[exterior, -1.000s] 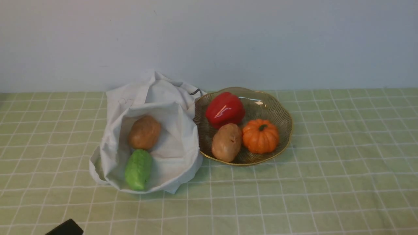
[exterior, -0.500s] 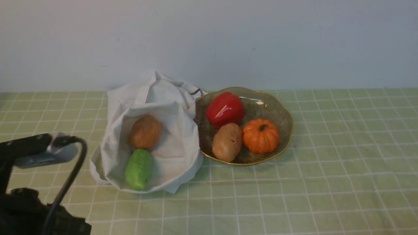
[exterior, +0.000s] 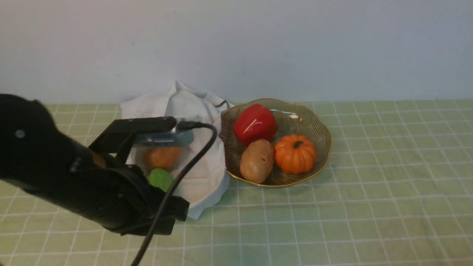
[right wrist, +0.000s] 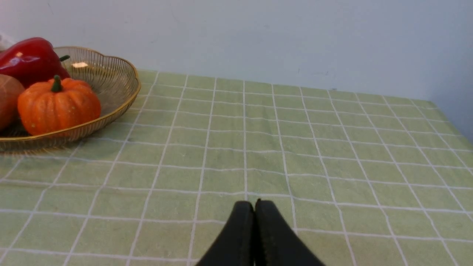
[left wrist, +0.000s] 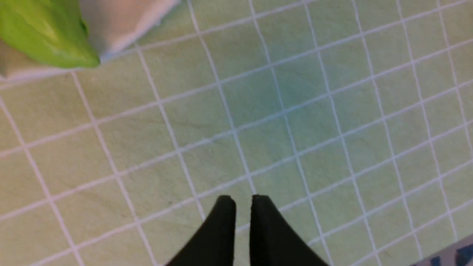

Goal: Take vegetables from bag on green coffee tablecloth place on plate.
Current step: 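Reach into the cloth bag and grasp the green cucumber with the left gripper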

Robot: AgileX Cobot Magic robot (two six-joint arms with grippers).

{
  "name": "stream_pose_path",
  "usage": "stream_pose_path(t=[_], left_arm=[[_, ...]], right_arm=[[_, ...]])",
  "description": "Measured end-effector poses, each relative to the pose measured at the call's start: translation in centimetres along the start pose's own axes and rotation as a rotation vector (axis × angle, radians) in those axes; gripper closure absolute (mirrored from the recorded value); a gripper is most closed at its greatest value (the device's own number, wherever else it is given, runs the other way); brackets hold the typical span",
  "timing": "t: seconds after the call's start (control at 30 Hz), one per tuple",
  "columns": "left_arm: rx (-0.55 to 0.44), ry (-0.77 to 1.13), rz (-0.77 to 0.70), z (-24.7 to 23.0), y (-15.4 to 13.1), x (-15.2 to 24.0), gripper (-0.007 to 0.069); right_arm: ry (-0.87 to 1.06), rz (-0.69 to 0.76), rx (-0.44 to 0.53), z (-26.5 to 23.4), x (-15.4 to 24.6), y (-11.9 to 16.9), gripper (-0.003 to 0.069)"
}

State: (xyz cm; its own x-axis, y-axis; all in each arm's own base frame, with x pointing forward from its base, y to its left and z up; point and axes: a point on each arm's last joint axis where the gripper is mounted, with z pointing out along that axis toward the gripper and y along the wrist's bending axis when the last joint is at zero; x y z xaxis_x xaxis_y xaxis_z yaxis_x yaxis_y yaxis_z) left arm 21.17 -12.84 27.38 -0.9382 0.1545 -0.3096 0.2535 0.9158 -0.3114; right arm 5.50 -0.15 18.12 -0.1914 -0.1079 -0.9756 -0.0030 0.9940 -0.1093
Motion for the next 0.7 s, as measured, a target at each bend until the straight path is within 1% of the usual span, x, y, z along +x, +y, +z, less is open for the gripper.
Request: stream_pose_path(t=[0.1,0.13,0.17,0.2,0.23,0.27,0.3,0.37,0.5,0.7], left_arm=[[-0.118,0.006,0.021,1.2,-0.5,-1.6,0.0464],[-0.127,0.011,0.023,1.4,-0.5,-1.7,0.0457],[-0.186,0.009,0.026,2.1,-0.2,-2.5,0.0400],[-0.229,0.004,0.036,2.4,0.0,-2.9,0.0370],[-0.282,0.000,0.037,3.0,0.4,-3.5,0.0318],[-0.290,-0.003,0.040,3.1,0.5,-3.6,0.0311],[-0.333,-0.010,0.052,3.6,0.9,-4.0,0.0283],[-0.438,-0.035,0.094,5.4,1.9,-5.1,0.0194],[-0.510,-0.042,0.096,7.8,2.9,-5.8,0.0151],[-0.534,-0.021,0.087,10.6,3.6,-6.0,0.0146]], right_arm=[[0.000,0.000,0.000,0.0,0.0,0.0,0.0674],[0.000,0.000,0.000,0.0,0.0,0.0,0.0674],[0.000,0.000,0.000,0.0,0.0,0.0,0.0674],[0.000,0.000,0.000,0.0,0.0,0.0,0.0674],[0.000,0.000,0.000,0.0,0.0,0.0,0.0674],[0.000,0.000,0.000,0.0,0.0,0.0,0.0674],[0.000,0.000,0.000,0.0,0.0,0.0,0.0674],[0.000,0.000,0.000,0.0,0.0,0.0,0.0674],[0.000,0.000,0.000,0.0,0.0,0.0,0.0674],[0.000,0.000,0.000,0.0,0.0,0.0,0.0674]])
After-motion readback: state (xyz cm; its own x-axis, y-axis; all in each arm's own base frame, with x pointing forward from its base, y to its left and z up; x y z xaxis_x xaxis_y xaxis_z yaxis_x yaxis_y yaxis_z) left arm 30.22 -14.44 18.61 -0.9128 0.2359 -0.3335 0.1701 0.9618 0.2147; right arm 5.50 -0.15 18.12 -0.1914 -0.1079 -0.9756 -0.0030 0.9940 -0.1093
